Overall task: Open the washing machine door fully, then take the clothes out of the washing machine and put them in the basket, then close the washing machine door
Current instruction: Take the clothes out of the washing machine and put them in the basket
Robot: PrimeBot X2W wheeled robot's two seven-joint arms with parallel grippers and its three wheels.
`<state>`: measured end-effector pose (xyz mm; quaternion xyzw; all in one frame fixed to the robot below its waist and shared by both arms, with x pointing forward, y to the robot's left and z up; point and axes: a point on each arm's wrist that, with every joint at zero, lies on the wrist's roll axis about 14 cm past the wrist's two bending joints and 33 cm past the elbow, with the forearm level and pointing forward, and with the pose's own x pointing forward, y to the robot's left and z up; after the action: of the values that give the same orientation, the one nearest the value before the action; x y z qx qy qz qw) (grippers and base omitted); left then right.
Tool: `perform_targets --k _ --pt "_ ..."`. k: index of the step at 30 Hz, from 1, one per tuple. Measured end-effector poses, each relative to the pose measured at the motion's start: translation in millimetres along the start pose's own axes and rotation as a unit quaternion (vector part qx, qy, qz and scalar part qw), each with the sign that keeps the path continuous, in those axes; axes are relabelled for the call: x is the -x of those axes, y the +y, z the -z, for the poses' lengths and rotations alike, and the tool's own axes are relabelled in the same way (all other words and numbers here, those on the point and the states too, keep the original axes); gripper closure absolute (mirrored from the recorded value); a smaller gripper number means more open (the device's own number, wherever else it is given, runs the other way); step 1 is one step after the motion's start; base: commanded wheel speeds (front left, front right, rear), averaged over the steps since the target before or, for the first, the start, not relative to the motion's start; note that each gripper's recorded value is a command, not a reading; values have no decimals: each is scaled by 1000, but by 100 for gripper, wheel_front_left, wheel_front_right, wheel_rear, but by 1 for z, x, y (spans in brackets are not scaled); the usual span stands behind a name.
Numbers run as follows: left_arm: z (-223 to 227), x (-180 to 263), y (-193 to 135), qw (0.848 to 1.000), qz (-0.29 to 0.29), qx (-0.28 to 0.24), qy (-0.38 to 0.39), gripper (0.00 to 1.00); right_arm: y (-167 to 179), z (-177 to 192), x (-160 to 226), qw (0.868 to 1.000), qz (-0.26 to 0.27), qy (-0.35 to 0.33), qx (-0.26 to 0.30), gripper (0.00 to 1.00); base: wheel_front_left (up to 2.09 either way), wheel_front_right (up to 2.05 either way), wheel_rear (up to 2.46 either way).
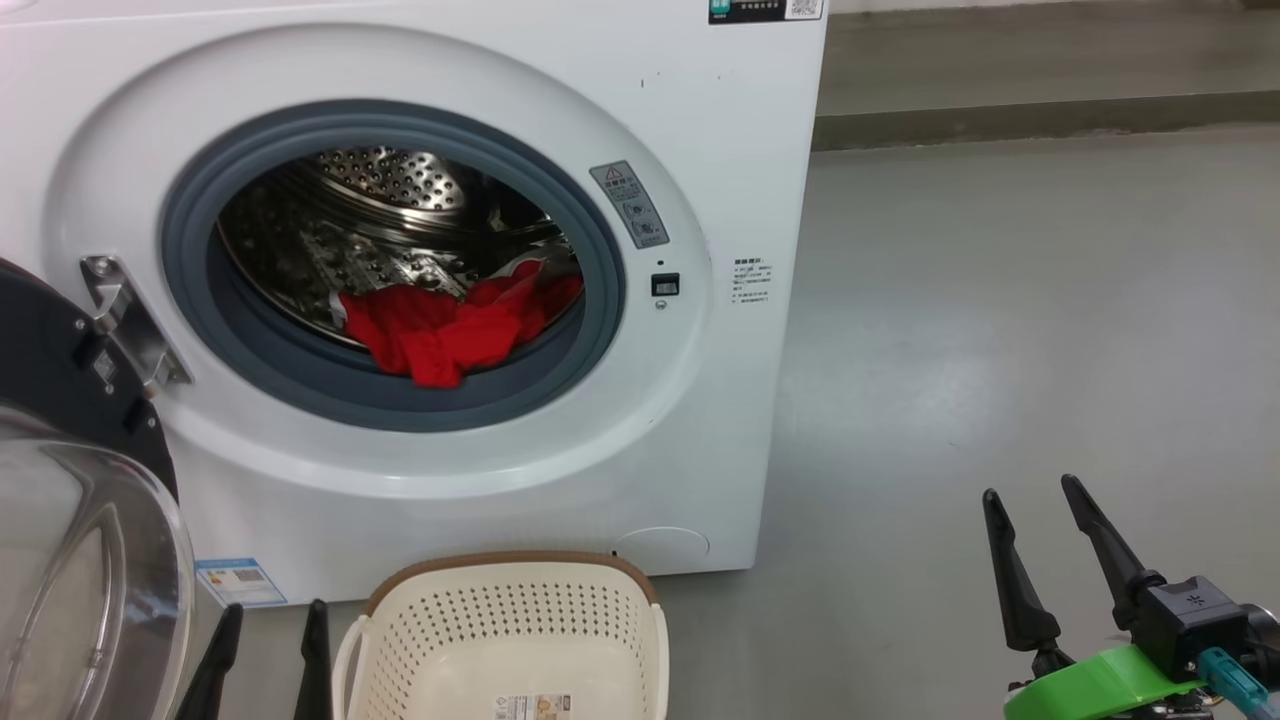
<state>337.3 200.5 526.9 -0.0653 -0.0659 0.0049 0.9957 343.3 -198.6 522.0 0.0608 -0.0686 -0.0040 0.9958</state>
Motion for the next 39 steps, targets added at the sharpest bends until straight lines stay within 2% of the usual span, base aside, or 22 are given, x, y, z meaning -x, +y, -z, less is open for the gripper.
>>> perform_targets --k 32,39 --pt "5 3 5 1000 -24 -7 14 0 15 10 -7 1000 -23 15 3 0 3 -3 0" --pt "2 -13 0 1000 -18 -4 10 0 24 21 -13 999 -37 31 1 0 0 0 0"
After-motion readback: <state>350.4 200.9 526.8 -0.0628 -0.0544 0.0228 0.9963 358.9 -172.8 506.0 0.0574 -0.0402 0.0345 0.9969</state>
